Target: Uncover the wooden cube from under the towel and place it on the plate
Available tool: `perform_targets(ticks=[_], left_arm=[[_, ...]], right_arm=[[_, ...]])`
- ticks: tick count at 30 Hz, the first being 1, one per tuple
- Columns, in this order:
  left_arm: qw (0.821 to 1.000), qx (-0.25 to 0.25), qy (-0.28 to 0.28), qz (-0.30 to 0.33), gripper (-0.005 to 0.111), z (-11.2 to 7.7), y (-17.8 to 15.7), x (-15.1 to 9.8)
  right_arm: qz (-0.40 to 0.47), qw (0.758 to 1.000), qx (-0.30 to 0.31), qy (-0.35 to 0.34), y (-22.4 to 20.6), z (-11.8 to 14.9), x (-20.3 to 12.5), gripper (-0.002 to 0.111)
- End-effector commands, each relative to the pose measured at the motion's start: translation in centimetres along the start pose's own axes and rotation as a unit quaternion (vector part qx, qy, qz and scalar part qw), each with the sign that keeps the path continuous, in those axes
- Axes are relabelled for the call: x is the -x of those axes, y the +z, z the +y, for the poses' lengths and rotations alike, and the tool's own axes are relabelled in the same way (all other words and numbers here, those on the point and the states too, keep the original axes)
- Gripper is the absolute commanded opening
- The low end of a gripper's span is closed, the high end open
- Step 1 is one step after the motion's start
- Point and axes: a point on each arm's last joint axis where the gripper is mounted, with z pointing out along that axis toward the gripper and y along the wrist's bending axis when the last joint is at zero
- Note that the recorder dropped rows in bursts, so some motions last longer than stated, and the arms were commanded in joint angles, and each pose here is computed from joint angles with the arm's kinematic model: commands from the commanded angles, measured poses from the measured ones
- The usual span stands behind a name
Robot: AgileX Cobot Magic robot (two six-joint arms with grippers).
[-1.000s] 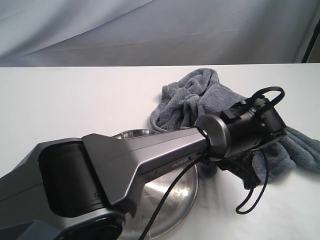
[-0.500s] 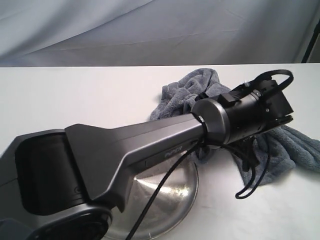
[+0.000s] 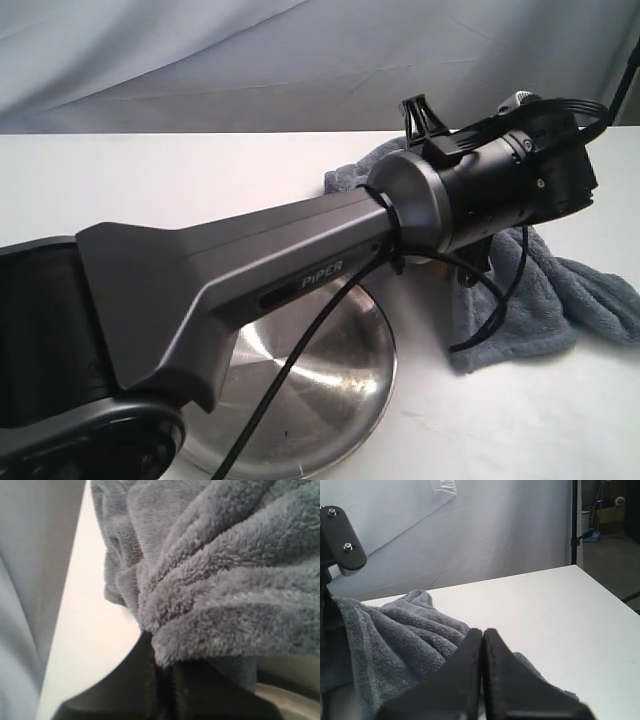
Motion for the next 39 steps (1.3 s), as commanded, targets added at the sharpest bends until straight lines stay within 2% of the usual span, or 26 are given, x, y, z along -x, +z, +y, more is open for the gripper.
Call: perform_targets(ticks=[1, 8, 13, 16, 18, 19, 22, 24, 29, 31, 33, 35, 39], left_arm=[[0.998, 0.059, 0.011, -0.015, 0.000, 2.2, -1.4, 0.1], [0.992, 0.124, 0.032, -0.018, 0.000, 3.5, -1.8, 0.2], [0.982, 0.150, 0.056, -0.098, 0.000, 3.8, -2.1, 1.7], [0.962, 0.194, 0.095, -0.168, 0.000, 4.3, -2.7, 3.1], [0.948, 0.205, 0.115, -0.213, 0.000, 4.3, -3.1, 3.9], [0.945, 0.205, 0.119, -0.227, 0.000, 4.3, -3.2, 4.1], [0.916, 0.186, 0.142, -0.326, 0.000, 3.4, -4.0, 5.7], [0.892, 0.173, 0.156, -0.388, 0.000, 2.9, -4.7, 6.6], [0.816, 0.134, 0.180, -0.532, 0.000, 1.4, -6.9, 8.2], [0.803, 0.127, 0.183, -0.553, 0.000, 1.1, -7.3, 8.3], [0.794, 0.117, 0.179, -0.569, 0.000, 1.0, -7.6, 8.4], [0.795, 0.099, 0.160, -0.577, 0.000, 0.8, -7.6, 8.5], [0.808, 0.051, 0.111, -0.576, 0.000, -0.2, -6.3, 8.6]], right_arm=[[-0.001, 1.000, 0.001, -0.002, 0.0, 0.0, -0.1, 0.000], [-0.001, 1.000, 0.001, -0.002, 0.0, 0.0, -0.1, 0.000], [-0.001, 1.000, 0.001, -0.002, 0.0, 0.0, -0.1, 0.000], [-0.001, 1.000, 0.001, -0.002, 0.0, 0.0, -0.1, 0.000], [-0.001, 1.000, 0.001, -0.002, 0.0, 0.0, -0.1, 0.000], [-0.001, 1.000, 0.001, -0.002, 0.0, 0.0, -0.1, 0.000], [-0.001, 1.000, 0.001, -0.002, 0.0, 0.0, -0.1, 0.000], [-0.001, 1.000, 0.001, -0.002, 0.0, 0.0, -0.1, 0.000], [-0.001, 1.000, 0.001, -0.002, 0.0, 0.0, -0.1, 0.000], [-0.001, 1.000, 0.001, -0.002, 0.0, 0.0, -0.1, 0.000], [-0.001, 1.000, 0.001, -0.002, 0.0, 0.0, -0.1, 0.000], [-0.001, 1.000, 0.001, -0.002, 0.0, 0.0, -0.1, 0.000], [-0.001, 1.000, 0.001, -0.002, 0.0, 0.0, -0.1, 0.000]])
